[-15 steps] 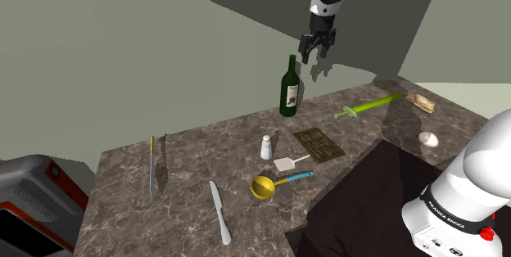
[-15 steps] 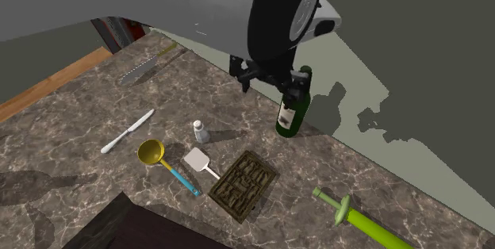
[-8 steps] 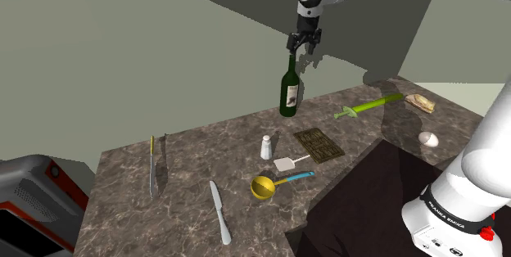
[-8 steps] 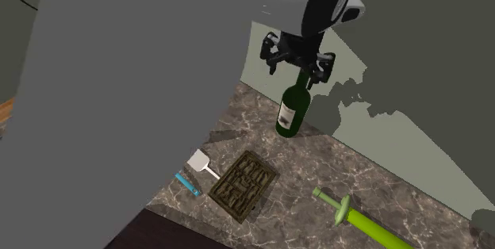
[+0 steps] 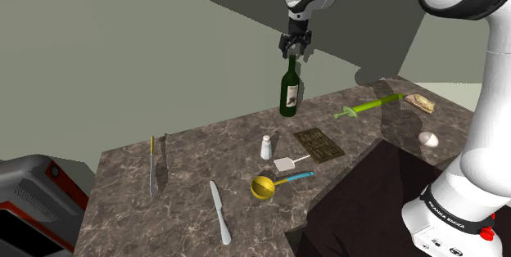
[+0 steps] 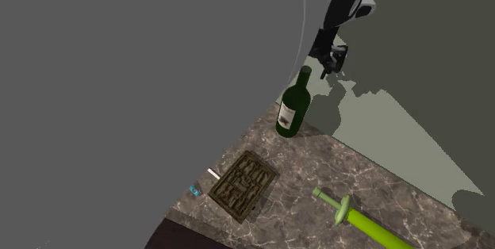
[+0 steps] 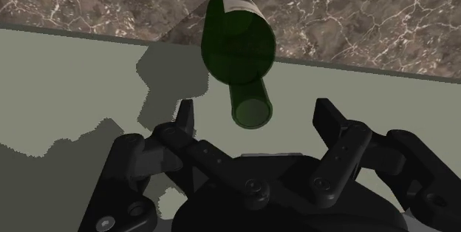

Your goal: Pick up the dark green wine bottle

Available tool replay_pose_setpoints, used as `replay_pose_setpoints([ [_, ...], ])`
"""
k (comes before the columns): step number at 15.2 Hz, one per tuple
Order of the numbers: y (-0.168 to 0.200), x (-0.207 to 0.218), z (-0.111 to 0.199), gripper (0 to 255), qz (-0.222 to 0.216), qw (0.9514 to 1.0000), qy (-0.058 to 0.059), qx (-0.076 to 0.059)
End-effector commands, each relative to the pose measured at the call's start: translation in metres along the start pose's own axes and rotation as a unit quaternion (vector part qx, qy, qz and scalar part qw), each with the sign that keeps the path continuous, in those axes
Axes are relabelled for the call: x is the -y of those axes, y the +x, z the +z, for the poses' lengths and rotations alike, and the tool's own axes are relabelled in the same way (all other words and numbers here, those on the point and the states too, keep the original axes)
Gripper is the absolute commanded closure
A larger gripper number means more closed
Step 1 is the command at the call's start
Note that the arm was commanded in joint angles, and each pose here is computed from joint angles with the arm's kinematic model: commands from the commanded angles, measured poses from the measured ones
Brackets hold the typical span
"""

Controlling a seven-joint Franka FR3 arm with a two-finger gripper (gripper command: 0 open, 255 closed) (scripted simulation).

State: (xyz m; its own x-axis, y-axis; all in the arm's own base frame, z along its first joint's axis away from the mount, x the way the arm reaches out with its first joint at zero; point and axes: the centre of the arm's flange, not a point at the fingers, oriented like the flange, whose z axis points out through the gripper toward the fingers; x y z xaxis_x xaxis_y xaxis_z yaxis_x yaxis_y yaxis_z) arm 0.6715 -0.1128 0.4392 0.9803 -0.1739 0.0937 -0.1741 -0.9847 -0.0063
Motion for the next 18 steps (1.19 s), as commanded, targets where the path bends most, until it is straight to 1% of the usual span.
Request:
replay_pose_setpoints([
  [1, -0.001, -0.001, 0.01, 0, 0.0, 1.0, 0.0, 0.0],
  [5, -0.003, -0.001, 0.034, 0, 0.0, 1.0, 0.0, 0.0],
  [7, -0.003, -0.001, 0.034, 0, 0.0, 1.0, 0.0, 0.0],
  [8, -0.003, -0.002, 0.034, 255, 0.0, 1.0, 0.0, 0.0],
  [17, -0.003, -0.001, 0.034, 255, 0.0, 1.0, 0.0, 0.0],
  [18, -0.002, -0.001, 0.029, 255, 0.0, 1.0, 0.0, 0.0],
])
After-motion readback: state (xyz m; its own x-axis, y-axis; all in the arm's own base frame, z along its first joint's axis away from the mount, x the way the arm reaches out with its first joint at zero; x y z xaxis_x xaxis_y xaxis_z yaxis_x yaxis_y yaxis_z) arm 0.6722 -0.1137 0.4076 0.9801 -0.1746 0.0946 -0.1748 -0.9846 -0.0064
